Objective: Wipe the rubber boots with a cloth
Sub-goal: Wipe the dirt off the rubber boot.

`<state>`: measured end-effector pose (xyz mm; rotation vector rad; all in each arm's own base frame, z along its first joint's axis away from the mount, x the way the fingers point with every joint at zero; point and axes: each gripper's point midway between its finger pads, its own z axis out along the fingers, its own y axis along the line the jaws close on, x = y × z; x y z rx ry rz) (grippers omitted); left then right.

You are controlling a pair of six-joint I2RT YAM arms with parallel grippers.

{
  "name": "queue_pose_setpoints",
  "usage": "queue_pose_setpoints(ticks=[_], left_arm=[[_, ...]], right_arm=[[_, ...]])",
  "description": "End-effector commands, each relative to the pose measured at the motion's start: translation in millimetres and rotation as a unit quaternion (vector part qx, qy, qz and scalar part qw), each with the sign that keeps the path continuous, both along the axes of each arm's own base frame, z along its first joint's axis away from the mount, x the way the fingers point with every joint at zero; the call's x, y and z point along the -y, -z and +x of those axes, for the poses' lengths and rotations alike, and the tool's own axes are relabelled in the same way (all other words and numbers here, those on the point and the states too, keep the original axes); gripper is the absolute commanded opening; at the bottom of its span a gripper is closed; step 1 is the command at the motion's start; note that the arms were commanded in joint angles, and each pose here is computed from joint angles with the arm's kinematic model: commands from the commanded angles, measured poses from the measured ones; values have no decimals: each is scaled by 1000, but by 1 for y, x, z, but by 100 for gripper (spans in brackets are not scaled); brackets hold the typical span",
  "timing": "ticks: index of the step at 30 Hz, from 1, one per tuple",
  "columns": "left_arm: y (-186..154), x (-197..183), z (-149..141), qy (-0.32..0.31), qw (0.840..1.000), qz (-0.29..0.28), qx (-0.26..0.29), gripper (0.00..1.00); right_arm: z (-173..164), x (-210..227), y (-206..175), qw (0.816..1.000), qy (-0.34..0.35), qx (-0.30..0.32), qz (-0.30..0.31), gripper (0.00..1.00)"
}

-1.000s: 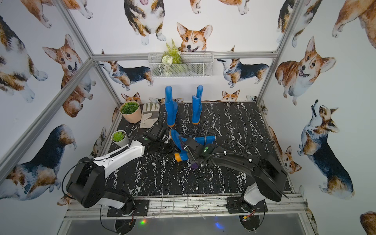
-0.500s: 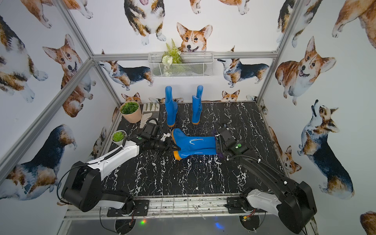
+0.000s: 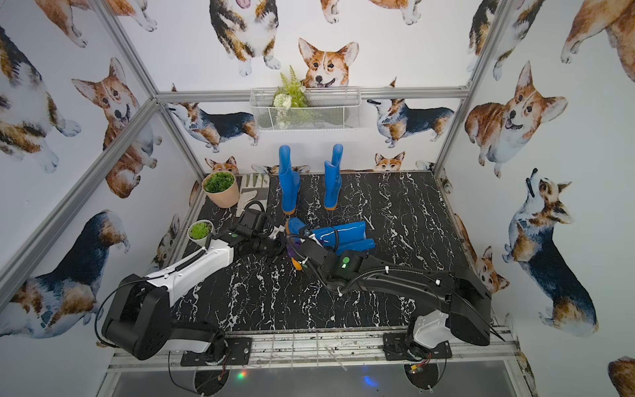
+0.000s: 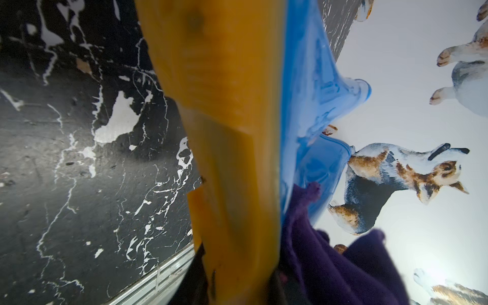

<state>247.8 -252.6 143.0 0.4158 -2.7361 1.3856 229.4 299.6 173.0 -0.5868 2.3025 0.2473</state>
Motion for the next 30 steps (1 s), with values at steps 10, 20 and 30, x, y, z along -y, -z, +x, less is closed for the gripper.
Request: queue_pose_setpoints(ticks=[10, 20, 30], left_arm=[[17, -5, -19, 116, 981, 149, 49, 3], [22, 3, -22, 230, 900, 337, 157, 100], [8, -30, -19, 173, 885, 368, 228, 100]], right_arm=[[18, 258, 21, 909, 375, -106, 147, 0], [25, 223, -1, 918, 333, -121, 179, 0], [44, 123, 21, 946, 224, -176, 158, 0]])
